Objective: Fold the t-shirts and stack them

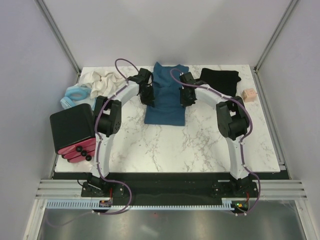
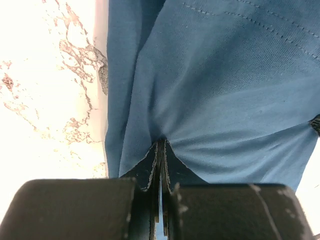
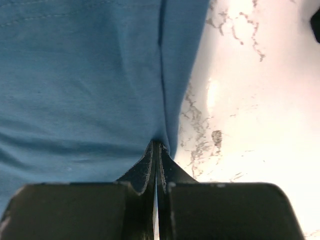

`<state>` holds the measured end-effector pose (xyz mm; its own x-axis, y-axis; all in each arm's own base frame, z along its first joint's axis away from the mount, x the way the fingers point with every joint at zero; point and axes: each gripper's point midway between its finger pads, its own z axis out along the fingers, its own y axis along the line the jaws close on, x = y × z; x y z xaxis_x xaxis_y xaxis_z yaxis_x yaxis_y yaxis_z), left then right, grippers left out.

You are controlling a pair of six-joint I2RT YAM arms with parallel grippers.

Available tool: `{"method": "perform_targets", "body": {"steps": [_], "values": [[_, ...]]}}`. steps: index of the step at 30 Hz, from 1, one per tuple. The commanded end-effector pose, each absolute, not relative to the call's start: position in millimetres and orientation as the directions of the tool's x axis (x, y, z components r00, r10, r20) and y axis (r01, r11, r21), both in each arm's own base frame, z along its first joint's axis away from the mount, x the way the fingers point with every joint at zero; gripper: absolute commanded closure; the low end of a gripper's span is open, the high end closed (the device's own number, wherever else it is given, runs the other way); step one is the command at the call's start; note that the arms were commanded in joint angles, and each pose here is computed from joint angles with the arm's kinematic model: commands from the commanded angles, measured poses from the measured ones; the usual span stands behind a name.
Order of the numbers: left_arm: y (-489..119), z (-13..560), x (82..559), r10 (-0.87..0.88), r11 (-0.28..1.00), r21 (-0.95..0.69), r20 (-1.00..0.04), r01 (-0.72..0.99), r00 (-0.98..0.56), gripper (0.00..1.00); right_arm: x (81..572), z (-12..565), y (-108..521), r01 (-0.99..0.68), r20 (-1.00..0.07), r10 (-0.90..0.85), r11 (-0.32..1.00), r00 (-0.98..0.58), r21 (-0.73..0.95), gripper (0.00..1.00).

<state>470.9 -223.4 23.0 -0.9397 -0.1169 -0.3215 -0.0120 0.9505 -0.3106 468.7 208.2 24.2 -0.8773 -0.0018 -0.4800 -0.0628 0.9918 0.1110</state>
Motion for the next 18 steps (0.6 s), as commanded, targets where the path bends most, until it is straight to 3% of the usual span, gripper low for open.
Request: {"method": "perform_targets", "body": {"steps": [1,3,4,5,7,10,18], "values": [[-179,32,475,-0.13,0.98,-0.186,-0.345,-0.068,-0.93,0.98,464,29,159,-0.015,-0.448,-0.007,1.0,-0.894,0.013,1.0],[-178,39,479,-0.128,0.98,-0.188,-0.361,-0.063,-0.924,0.98,468,38,161,-0.03,-0.465,-0.015,0.999,-0.885,0.026,0.99],[-178,47,479,-0.128,0.979,-0.198,-0.372,-0.056,-0.919,0.98,471,43,161,-0.033,-0.473,-0.015,0.999,-0.881,0.031,0.91],[-177,54,481,-0.131,0.978,-0.2,-0.385,-0.056,-0.914,0.98,473,57,162,-0.045,-0.496,-0.019,0.998,-0.868,0.039,0.76],[-175,77,482,-0.136,0.977,-0.207,-0.425,-0.05,-0.895,0.92,478,87,167,-0.061,-0.548,-0.01,0.995,-0.836,0.074,0.65],[-181,97,477,-0.119,0.969,-0.246,-0.443,-0.008,-0.889,0.85,477,119,183,-0.113,-0.59,-0.009,0.984,-0.808,0.139,0.6],[-196,99,443,-0.021,0.957,-0.273,-0.409,0.1,-0.912,0.85,440,116,225,-0.218,-0.547,-0.101,0.964,-0.831,0.153,0.65]]}}
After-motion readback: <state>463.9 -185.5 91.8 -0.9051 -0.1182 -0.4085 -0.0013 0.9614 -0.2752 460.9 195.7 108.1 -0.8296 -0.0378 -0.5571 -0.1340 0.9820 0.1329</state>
